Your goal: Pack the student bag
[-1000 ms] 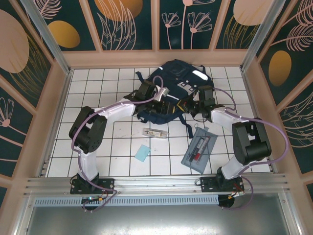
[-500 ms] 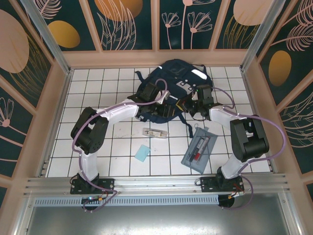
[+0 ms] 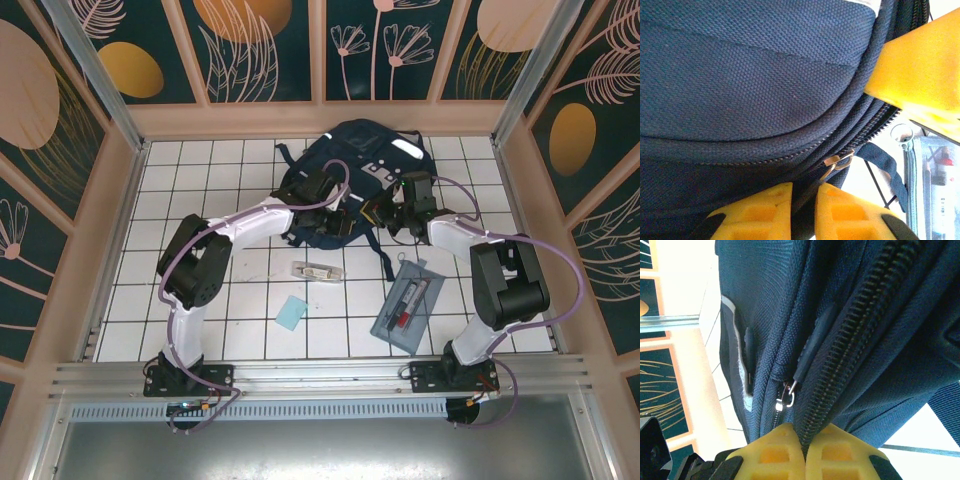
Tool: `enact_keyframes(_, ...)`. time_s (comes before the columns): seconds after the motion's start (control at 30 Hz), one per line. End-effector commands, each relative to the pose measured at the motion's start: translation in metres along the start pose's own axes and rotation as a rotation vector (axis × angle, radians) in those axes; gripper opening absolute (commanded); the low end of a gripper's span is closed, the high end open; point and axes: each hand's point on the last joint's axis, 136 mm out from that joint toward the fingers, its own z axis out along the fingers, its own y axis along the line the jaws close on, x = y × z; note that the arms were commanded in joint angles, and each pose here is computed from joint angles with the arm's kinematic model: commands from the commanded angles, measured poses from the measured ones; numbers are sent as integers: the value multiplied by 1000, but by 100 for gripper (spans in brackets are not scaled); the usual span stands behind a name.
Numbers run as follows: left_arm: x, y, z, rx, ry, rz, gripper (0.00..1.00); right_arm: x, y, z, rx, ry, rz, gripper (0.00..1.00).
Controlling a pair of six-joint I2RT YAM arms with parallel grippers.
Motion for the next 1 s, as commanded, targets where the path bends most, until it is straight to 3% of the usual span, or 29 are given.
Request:
enact_keyframes(0.0, 2, 48, 13, -163, -24, -64, 11, -6, 44, -8, -135, -11, -87, 0)
enact_keyframes(0.1, -6, 41, 9, -136, -53, -73, 0, -4, 40, -9, -129, -13, -82, 0)
enact_keyframes(0.43, -18, 42, -23, -212, -107, -46, 0, -11, 27, -16, -105, -31, -77, 0)
enact_keyframes(0.6, -18, 18, -33, -86, -125, 21, 0, -12, 25, -19, -105, -30, -75, 0)
enact_keyframes(0.63, -19, 15, -34, -72, -133, 41, 4, -11, 27, -19, -111, -25, -73, 0)
enact_keyframes(0.7, -21, 14, -34, -67, -147, 89, 43, -9, 29, -19, -128, -14, -67, 0)
enact_keyframes(0.73, -23, 16, -33, -82, -160, 112, 52, -9, 31, -19, -138, -9, -63, 0)
enact_keyframes(0.8, -25, 19, -27, -96, -155, 157, 57, -8, 32, -18, -147, -3, -61, 0)
enact_keyframes(0.97, -21, 12, -17, -47, -128, 214, 57, -7, 34, -18, -152, 4, -59, 0)
